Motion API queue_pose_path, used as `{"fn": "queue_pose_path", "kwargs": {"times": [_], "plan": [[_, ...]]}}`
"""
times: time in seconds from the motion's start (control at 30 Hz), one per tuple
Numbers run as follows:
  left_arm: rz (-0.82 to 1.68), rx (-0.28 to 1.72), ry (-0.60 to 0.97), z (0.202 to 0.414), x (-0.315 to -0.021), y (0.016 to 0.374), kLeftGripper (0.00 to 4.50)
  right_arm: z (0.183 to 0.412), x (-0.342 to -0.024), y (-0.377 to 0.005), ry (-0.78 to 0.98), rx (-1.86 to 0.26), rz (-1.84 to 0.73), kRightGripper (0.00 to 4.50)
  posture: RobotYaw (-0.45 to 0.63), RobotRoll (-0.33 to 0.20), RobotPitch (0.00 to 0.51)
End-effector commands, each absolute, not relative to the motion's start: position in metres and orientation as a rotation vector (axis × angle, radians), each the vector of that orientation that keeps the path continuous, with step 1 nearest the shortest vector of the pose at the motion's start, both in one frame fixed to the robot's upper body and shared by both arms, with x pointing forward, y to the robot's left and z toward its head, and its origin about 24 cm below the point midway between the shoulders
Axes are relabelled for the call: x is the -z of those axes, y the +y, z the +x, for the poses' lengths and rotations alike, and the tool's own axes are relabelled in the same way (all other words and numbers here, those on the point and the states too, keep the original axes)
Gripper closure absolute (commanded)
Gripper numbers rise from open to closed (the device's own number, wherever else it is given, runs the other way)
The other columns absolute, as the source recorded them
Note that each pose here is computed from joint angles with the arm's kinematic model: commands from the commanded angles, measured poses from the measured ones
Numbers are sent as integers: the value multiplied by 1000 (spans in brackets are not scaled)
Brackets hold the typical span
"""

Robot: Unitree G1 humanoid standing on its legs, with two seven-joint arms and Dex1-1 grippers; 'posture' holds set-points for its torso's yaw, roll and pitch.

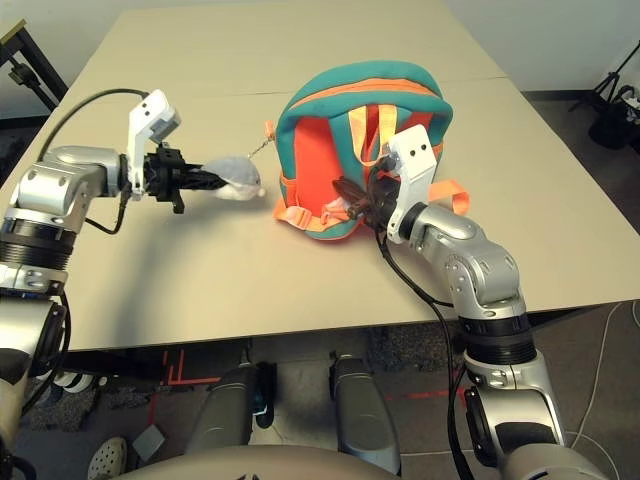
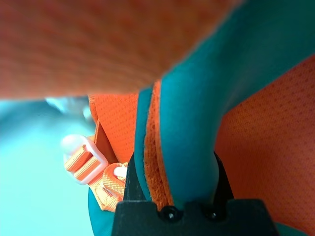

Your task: Put the pencil case into the backpack and zip it.

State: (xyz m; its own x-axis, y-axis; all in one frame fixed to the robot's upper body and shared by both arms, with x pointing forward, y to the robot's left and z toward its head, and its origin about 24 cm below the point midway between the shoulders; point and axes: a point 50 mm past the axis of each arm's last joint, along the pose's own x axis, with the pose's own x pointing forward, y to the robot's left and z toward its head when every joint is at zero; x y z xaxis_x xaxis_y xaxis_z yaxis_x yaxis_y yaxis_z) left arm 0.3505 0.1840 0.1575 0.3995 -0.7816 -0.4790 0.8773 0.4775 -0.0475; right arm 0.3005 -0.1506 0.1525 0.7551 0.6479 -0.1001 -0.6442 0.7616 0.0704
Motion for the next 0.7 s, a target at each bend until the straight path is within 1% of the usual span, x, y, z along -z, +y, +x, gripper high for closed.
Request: {"fn": "queue_pose_path", "kwargs": {"times": [0.03, 0.13, 0.23, 0.4, 0.47, 0.5, 0.53, 0.6, 0.63, 0.67, 0.7], "plan": [[259, 1081, 607, 346, -125, 178, 4342, 300, -140, -152, 195, -697, 33, 4215, -95, 0, 140], [277, 1128, 648, 344, -114, 169, 4342, 300, -140, -152, 196, -695, 32, 4215, -97, 0, 140], [287, 1138, 643, 347, -113, 164, 4343, 300, -140, -153, 195, -693, 30, 4215, -104, 0, 139], [213, 1122, 547, 356, -134, 161, 4345, 301, -144, -156, 182, -670, 31, 4215, -111, 0, 136], [204, 1126, 526, 356, -139, 161, 3603, 300, -146, -157, 179, -667, 33, 4215, -111, 0, 133], [205, 1127, 522, 356, -141, 162, 3301, 300, -148, -159, 178, -667, 39, 3865, -111, 0, 133], [206, 1126, 520, 355, -142, 162, 2922, 299, -149, -159, 177, -666, 43, 3459, -111, 0, 133], [207, 1126, 513, 354, -145, 163, 2106, 298, -152, -163, 177, -666, 61, 2778, -111, 0, 132], [207, 1127, 510, 353, -146, 163, 1769, 297, -154, -165, 178, -668, 70, 2463, -112, 0, 133], [206, 1128, 507, 352, -147, 163, 1310, 296, -156, -167, 180, -670, 79, 2019, -113, 0, 132], [205, 1128, 506, 351, -148, 164, 974, 296, -158, -170, 182, -670, 86, 1670, -115, 0, 133]]}}
